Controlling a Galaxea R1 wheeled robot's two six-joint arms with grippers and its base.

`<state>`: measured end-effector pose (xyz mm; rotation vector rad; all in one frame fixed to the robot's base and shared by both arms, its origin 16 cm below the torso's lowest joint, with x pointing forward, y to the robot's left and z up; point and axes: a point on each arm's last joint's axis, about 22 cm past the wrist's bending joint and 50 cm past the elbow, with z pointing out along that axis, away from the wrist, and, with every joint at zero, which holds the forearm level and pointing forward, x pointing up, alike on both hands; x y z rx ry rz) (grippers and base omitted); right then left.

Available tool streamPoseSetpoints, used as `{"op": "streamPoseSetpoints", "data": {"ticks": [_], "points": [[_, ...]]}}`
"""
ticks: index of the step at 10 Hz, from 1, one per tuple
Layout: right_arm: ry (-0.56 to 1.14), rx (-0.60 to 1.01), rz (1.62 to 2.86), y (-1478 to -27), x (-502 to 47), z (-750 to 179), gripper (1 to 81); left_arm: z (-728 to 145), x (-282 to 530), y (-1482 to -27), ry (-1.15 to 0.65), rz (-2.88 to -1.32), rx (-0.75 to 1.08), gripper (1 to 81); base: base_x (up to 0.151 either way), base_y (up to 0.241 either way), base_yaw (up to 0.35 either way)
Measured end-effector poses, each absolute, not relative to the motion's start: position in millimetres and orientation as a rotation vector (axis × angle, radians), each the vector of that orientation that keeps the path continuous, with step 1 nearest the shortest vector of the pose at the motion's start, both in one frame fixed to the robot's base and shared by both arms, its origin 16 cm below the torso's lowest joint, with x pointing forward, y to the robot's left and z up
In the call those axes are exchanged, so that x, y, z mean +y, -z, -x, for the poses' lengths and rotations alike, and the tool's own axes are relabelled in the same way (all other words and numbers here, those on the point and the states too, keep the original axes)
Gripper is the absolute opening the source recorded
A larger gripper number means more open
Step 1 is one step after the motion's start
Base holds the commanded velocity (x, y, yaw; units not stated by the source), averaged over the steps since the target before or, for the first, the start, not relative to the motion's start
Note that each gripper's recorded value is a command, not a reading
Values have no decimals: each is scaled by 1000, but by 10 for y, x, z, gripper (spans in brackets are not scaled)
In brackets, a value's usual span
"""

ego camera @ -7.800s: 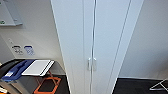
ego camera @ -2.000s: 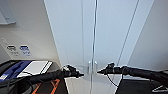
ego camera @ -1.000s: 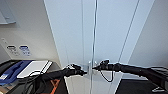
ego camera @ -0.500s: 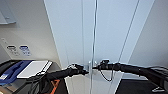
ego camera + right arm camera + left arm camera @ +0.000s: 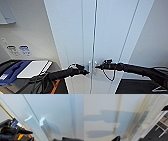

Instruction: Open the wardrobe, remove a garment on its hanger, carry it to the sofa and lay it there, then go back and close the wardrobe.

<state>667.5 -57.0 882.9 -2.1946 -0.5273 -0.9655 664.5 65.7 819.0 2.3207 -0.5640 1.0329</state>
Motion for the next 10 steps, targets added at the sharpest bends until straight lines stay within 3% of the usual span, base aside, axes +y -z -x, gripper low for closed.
{"op": "streamPoseSetpoints", "data": {"ticks": [10], "points": [[952,-549,2166,-8833,-149,-6663,811,-6789,308,-8124,-1055,-2343,-553,811,0,0,0]]}}
